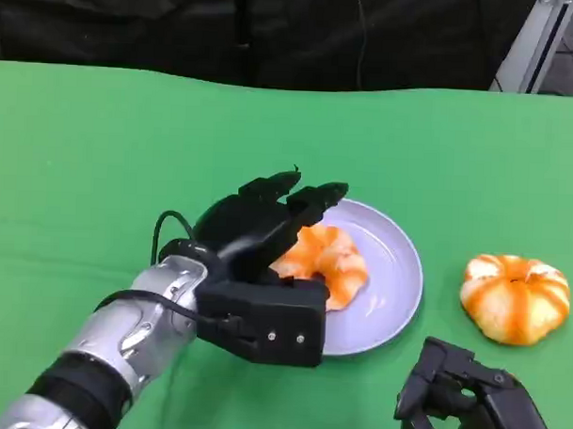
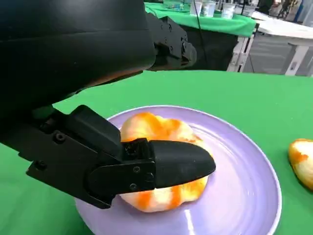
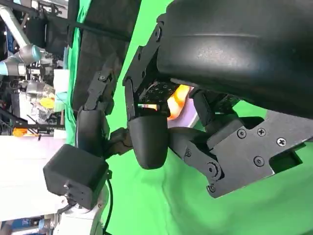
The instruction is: Grasp the bread from the table and place it into the plate.
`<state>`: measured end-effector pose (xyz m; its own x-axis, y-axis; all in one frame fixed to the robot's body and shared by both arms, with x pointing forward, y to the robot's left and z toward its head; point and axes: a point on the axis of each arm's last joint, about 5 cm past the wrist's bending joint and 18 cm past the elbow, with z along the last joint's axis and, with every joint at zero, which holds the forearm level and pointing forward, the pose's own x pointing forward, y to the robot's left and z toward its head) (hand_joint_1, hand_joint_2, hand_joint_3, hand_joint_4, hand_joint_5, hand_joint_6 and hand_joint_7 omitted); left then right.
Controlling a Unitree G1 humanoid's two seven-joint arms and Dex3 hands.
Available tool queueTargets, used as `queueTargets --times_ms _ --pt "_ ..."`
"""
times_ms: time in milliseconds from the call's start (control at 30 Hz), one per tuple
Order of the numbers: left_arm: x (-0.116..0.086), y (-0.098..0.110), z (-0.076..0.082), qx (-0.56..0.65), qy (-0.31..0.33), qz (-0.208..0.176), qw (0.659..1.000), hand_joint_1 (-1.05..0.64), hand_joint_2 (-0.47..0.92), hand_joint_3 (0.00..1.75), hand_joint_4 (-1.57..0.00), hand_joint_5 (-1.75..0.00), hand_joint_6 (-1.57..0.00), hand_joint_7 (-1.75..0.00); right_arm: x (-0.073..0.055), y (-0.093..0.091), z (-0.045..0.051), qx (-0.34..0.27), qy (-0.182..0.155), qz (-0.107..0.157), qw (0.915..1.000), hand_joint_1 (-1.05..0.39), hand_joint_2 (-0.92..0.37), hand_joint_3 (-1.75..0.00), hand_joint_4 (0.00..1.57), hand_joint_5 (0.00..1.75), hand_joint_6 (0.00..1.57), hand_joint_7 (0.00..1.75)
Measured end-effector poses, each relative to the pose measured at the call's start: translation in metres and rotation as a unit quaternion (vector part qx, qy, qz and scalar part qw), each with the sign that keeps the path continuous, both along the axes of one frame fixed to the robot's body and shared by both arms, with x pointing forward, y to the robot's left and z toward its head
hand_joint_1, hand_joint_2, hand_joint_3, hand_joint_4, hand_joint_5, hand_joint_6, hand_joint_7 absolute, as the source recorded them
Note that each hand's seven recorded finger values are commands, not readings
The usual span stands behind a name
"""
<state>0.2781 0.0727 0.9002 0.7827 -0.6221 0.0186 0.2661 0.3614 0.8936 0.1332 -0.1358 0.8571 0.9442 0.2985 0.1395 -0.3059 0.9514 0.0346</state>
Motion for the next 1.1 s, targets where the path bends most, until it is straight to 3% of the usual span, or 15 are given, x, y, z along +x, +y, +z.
queueTargets --times_ms 133,200,233,300,333,400,467,533,567,667,700,800,867,1100 --pt "-0.002 0.005 0.008 -0.093 0.022 0.016 0.995 -0.85 0.92 0.48 0.00 0.00 -0.17 -0.02 0.000 0.000 0.0001 0.000 -0.002 0.000 1.0000 -0.14 -0.64 -1.08 0.76 1.75 0.71 1.54" --pt "-0.005 0.007 0.010 -0.142 0.047 0.017 0.989 -0.82 0.92 0.43 0.00 0.00 -0.18 -0.02 0.000 0.000 0.0002 0.000 -0.003 0.000 1.0000 -0.14 -0.64 -1.07 0.76 1.75 0.71 1.54" --pt "-0.006 0.007 0.010 -0.159 0.059 0.017 0.985 -0.64 0.92 0.29 -0.11 -0.04 -0.29 -0.04 0.000 0.000 0.0002 0.000 -0.003 0.000 1.0000 -0.14 -0.64 -1.07 0.76 1.75 0.71 1.54" --pt "-0.011 0.011 0.012 -0.209 0.090 0.021 0.974 -0.55 0.92 0.21 -0.18 -0.06 -0.35 -0.05 0.000 -0.001 0.0002 -0.001 -0.003 0.001 1.0000 -0.15 -0.64 -1.08 0.76 1.75 0.71 1.54" --pt "-0.012 0.012 0.015 -0.236 0.101 0.021 0.966 -0.37 0.92 0.18 -0.46 -0.16 -0.50 -0.08 0.000 -0.001 0.0002 -0.001 -0.003 0.001 1.0000 -0.15 -0.64 -1.07 0.76 1.75 0.71 1.54" --pt "-0.017 0.018 0.022 -0.292 0.123 0.028 0.948 -0.21 0.92 0.20 -0.74 -0.21 -0.66 -0.08 0.000 -0.001 0.0002 -0.001 -0.004 0.002 1.0000 -0.15 -0.64 -1.07 0.76 1.75 0.71 1.54" --pt "-0.023 0.027 0.030 -0.351 0.146 0.029 0.924 -0.10 0.92 0.28 -0.89 -0.37 -0.84 -0.10 0.000 -0.002 0.0000 -0.002 -0.004 0.000 1.0000 -0.15 -0.64 -1.07 0.77 1.75 0.71 1.54" --pt "-0.029 0.036 0.037 -0.403 0.169 0.026 0.899 -0.05 0.92 0.40 -0.78 -0.83 -0.99 -0.09 0.000 -0.003 -0.0003 -0.001 -0.002 -0.001 1.0000 -0.14 -0.64 -1.07 0.77 1.75 0.72 1.54" --pt "-0.031 0.040 0.039 -0.421 0.180 0.027 0.888 -0.04 0.91 0.45 -0.79 -0.94 -1.05 -0.11 0.000 -0.003 -0.0004 0.000 -0.002 -0.001 1.0000 -0.14 -0.64 -1.07 0.77 1.75 0.72 1.54" --pt "-0.039 0.053 0.041 -0.476 0.233 0.035 0.847 -0.03 0.62 1.08 -0.91 -1.24 -1.24 -0.32 0.000 -0.004 -0.0003 0.002 -0.002 0.001 1.0000 -0.14 -0.64 -1.07 0.78 1.75 0.72 1.53" --pt "-0.042 0.058 0.041 -0.493 0.253 0.036 0.832 -0.03 0.58 1.15 -0.92 -1.26 -1.25 -0.36 0.000 -0.004 -0.0004 0.003 -0.001 0.001 1.0000 -0.14 -0.64 -1.07 0.78 1.75 0.72 1.53" --pt "-0.052 0.075 0.040 -0.525 0.297 0.030 0.797 -0.05 0.54 1.26 -0.92 -1.53 -1.04 -1.06 0.000 -0.005 -0.0005 0.003 -0.001 0.000 1.0000 -0.14 -0.64 -1.06 0.77 1.75 0.72 1.53" --pt "-0.060 0.085 0.035 -0.541 0.322 0.023 0.777 -0.05 0.57 1.23 -0.88 -1.69 -0.90 -1.40 0.000 -0.005 -0.0005 0.003 -0.001 0.001 1.0000 -0.13 -0.64 -1.06 0.77 1.75 0.71 1.53" --pt "-0.078 0.103 0.026 -0.555 0.346 0.028 0.756 -0.09 0.56 1.25 -0.88 -1.75 -0.80 -1.62 0.001 -0.005 -0.0001 0.001 -0.003 0.004 1.0000 -0.14 -0.65 -1.05 0.76 1.75 0.71 1.53"
